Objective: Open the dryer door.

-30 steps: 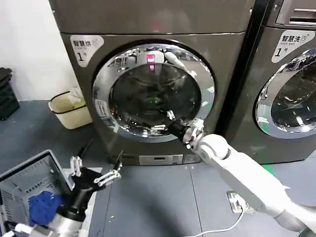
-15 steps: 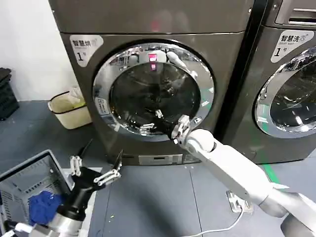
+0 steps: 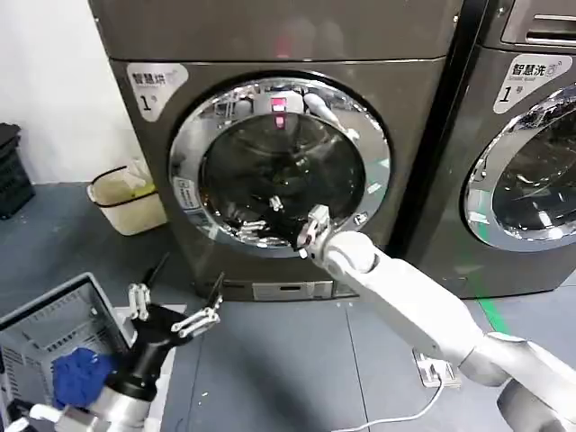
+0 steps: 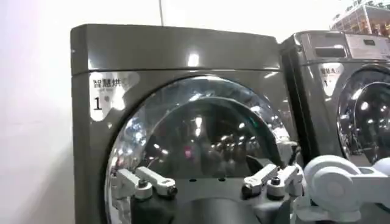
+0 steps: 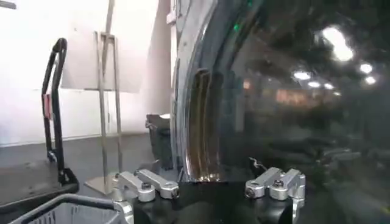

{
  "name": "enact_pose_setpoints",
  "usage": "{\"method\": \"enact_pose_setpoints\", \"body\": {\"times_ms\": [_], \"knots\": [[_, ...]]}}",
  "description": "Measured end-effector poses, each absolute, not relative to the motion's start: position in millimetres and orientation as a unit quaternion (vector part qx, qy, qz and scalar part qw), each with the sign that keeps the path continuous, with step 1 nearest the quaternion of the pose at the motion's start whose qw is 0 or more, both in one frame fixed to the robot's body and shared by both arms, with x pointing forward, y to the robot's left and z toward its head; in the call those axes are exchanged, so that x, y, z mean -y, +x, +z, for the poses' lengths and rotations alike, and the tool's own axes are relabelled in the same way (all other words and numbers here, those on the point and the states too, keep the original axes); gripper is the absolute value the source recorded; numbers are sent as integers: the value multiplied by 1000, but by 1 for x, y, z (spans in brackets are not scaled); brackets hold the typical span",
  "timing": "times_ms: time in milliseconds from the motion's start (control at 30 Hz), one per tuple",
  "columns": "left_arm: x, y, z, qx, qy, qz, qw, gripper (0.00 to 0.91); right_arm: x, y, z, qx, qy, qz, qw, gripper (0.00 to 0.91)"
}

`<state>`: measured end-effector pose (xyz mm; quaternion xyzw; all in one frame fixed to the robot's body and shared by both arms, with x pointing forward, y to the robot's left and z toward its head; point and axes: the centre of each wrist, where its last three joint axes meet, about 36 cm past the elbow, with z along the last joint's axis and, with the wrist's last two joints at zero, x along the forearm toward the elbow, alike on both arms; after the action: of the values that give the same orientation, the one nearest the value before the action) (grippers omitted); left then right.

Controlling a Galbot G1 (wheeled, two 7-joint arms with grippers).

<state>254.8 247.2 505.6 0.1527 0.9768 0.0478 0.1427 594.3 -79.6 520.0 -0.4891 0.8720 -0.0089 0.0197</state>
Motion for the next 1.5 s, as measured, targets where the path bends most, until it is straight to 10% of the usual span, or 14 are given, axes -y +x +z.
{"method": "enact_pose_setpoints", "body": {"times_ms": [1500], "knots": [[-248, 255, 508, -976, 151, 46, 147, 907, 7, 628, 524, -834, -551, -31, 4, 907]]}}
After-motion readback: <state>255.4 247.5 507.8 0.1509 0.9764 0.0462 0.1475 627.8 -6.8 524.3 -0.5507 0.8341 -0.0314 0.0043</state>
